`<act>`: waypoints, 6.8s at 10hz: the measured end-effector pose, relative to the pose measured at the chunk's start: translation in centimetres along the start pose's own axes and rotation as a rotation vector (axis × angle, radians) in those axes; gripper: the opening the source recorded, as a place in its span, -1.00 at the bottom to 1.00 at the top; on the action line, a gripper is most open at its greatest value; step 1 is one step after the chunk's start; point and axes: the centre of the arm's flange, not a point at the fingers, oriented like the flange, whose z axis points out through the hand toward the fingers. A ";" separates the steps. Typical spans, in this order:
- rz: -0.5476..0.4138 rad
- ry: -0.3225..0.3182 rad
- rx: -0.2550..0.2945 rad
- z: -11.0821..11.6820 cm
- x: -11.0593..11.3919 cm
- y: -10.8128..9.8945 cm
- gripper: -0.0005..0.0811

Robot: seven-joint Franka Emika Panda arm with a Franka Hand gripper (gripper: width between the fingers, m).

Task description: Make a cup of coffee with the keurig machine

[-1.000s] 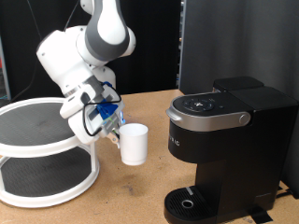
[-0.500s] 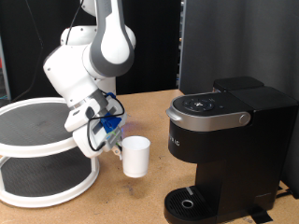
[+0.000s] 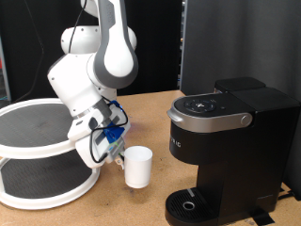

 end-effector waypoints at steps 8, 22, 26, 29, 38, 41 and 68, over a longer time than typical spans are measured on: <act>-0.017 0.012 0.014 1.0 1.4 -0.8 -0.81; -0.032 0.046 0.054 5.4 5.3 -4.4 -0.81; -0.026 0.062 0.046 6.7 5.5 -5.8 -0.81; -0.024 0.069 0.043 7.5 6.1 -6.0 -0.81; -0.017 0.084 0.030 8.8 6.9 -5.2 -0.81; -0.017 0.084 0.030 8.8 6.9 -5.2 -0.62; -0.081 0.136 0.366 -7.1 2.7 -5.9 0.98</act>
